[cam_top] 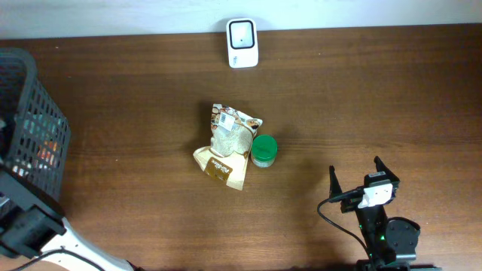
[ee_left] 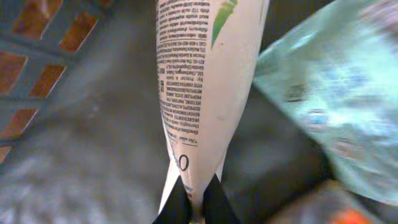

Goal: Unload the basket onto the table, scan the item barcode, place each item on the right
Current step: 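Reach into the basket and grasp the white tube with the left gripper, then place the white tube upright-lying right of the jar and release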

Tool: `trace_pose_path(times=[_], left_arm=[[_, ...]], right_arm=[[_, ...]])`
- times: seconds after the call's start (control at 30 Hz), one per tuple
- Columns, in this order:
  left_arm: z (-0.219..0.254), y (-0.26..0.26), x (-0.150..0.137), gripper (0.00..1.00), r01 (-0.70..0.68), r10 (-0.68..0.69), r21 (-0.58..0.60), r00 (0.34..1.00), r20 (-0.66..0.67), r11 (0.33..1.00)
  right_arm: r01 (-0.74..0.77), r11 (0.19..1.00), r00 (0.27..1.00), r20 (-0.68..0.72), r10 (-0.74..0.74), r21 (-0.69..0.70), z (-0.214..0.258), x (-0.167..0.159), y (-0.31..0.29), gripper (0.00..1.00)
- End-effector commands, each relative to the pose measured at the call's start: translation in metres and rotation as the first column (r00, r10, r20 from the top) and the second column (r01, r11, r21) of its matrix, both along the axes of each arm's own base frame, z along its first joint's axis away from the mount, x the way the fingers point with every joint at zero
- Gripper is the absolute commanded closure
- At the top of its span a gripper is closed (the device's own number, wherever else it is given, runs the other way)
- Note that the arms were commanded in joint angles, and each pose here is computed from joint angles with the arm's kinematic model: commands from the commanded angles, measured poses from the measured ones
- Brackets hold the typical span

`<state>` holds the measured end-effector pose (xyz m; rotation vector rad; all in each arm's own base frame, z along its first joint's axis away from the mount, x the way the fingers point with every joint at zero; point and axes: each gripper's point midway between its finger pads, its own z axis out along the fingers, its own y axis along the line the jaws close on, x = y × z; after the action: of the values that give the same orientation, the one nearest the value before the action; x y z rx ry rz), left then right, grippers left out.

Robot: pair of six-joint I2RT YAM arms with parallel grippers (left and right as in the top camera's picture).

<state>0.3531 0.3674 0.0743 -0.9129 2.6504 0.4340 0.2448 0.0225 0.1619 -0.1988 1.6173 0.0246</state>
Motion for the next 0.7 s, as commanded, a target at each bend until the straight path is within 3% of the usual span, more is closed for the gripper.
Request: trace_pose_path(times=[0.0, 0.2, 0.27, 0.33, 0.47, 0.6, 0.67], left_arm=[[0.13, -0.006, 0.018, 1.0, -0.002, -0.035, 0.135, 0.964, 0.265, 0.991], [0.299, -0.057, -0.005, 1.0, -0.051, -0.153, 0.356, 0.841, 0.52, 0.933], [0.35, -0.11, -0.011, 1.0, -0.008, -0.258, 0.416, 0.774, 0.578, 0.909], [0.367, -0.162, -0.006, 1.0, 0.083, -0.349, 0.429, 0.727, 0.592, 0.9], [0.336, -0.291, 0.034, 1.0, 0.412, -0.539, 0.348, 0.637, 0.551, 0.842], [0.245, -0.434, 0.07, 1.0, 0.702, -0.69, 0.176, 0.565, 0.452, 0.69], [0.211, -0.473, 0.076, 1.0, 0.759, -0.728, 0.116, 0.553, 0.405, 0.641]], right_arm=[[-0.001, 1.0, 1.0, -0.005, 0.001, 0.0, -0.003, 0.0, 0.001, 0.02], [0.0, 1.0, 1.0, -0.004, 0.0, 0.0, -0.002, 0.0, 0.001, 0.02], [0.0, 1.0, 1.0, -0.004, 0.0, 0.0, -0.002, 0.0, 0.001, 0.02], [0.0, 1.0, 1.0, -0.005, 0.0, 0.0, -0.003, 0.0, 0.001, 0.02], [0.0, 1.0, 1.0, -0.005, 0.0, 0.0, -0.003, 0.0, 0.001, 0.02], [0.0, 1.0, 1.0, -0.004, 0.0, 0.0, -0.002, 0.0, 0.001, 0.02], [0.0, 1.0, 1.0, -0.004, 0.0, 0.0, -0.002, 0.0, 0.001, 0.02]])
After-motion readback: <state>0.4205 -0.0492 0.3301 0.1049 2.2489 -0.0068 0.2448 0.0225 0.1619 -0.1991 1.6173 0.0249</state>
